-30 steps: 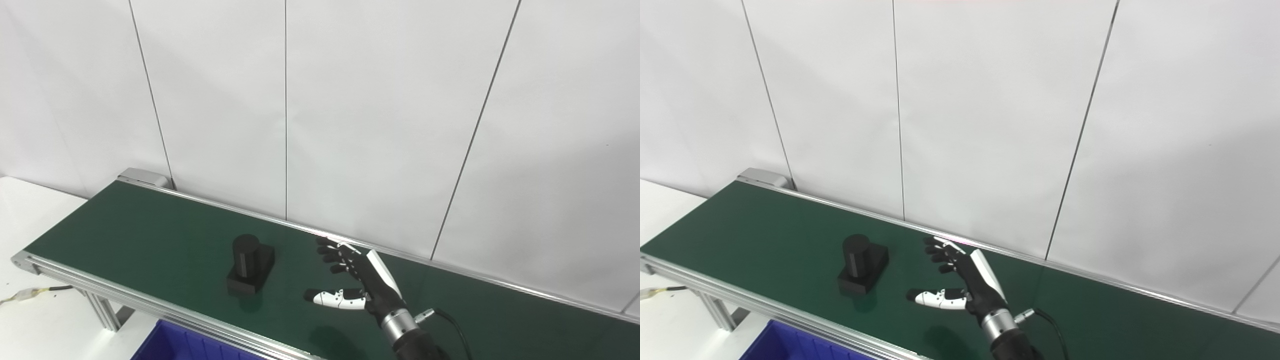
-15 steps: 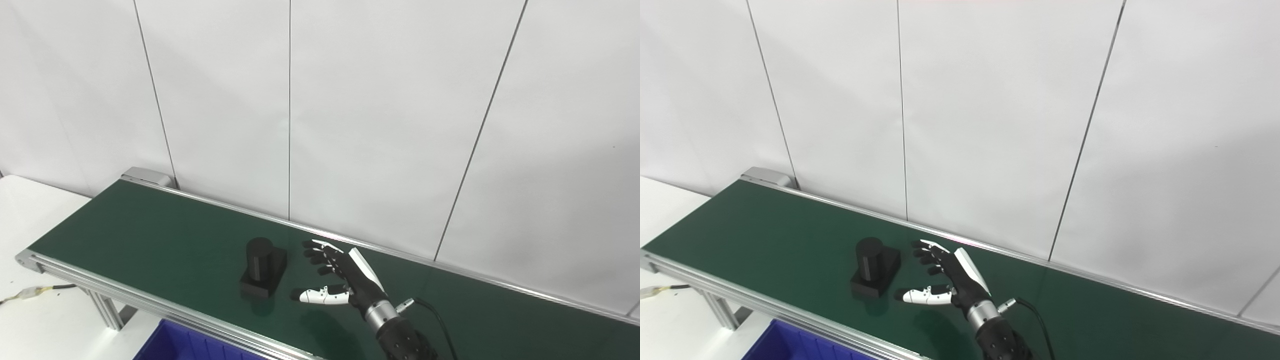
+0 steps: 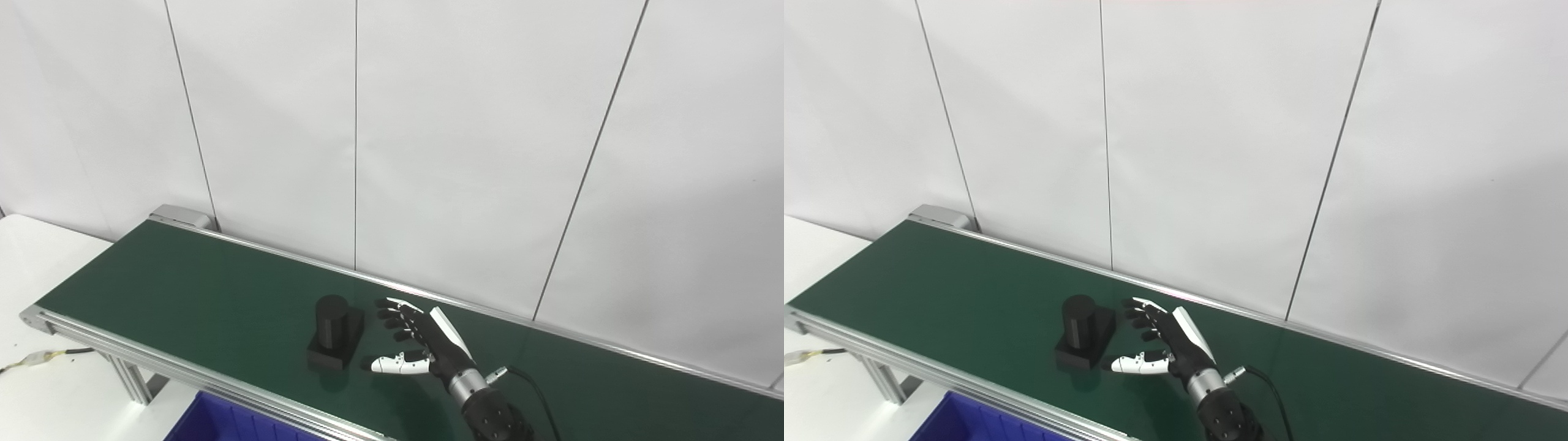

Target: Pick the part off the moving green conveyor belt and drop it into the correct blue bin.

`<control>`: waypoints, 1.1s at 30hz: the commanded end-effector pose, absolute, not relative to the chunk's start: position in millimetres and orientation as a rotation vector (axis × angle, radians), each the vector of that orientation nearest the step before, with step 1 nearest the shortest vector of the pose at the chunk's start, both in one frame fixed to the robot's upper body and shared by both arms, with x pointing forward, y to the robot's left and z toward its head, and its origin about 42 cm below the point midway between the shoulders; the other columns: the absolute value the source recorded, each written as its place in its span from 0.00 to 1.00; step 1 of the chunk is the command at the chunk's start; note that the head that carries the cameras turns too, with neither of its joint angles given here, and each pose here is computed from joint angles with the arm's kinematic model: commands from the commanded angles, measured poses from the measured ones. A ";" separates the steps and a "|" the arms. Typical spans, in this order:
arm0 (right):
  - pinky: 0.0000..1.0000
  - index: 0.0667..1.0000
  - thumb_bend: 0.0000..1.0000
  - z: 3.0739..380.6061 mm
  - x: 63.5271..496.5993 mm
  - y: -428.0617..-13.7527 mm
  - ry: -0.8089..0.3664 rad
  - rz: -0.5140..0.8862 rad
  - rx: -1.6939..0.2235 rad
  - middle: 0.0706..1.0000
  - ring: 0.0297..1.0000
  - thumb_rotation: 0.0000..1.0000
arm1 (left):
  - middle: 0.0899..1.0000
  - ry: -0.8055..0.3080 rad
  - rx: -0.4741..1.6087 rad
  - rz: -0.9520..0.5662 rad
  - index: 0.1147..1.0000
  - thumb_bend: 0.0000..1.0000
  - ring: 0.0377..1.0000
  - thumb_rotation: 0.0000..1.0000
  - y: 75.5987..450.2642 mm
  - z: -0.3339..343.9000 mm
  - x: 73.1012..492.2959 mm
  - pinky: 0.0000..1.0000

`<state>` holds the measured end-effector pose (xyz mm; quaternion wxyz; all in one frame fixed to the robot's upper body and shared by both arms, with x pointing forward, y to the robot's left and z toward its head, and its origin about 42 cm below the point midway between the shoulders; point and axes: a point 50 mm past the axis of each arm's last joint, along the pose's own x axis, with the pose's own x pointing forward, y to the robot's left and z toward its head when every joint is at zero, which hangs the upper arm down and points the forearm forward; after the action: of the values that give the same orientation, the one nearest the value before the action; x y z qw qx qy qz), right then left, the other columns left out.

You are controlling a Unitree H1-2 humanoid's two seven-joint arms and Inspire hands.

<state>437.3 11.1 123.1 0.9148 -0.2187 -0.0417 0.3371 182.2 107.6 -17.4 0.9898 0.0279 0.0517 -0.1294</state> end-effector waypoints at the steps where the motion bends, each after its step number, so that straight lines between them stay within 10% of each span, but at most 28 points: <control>1: 0.74 0.83 0.68 161.1 447.4 33.3 -0.231 0.699 -0.418 0.81 0.81 0.18 | 0.74 0.027 0.040 -0.296 0.74 0.90 0.70 0.50 96.4 -5.9 186.8 0.62; 33: 0.76 0.80 0.77 152.8 459.6 35.3 -0.188 0.650 -0.428 0.79 0.79 0.11 | 0.74 0.013 0.047 -0.291 0.75 0.90 0.70 0.51 82.6 -3.8 179.0 0.62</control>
<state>450.4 12.3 116.0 0.9240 -0.2218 -0.0254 0.3106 175.5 100.0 -17.3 0.9910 0.0370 0.0475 -0.1192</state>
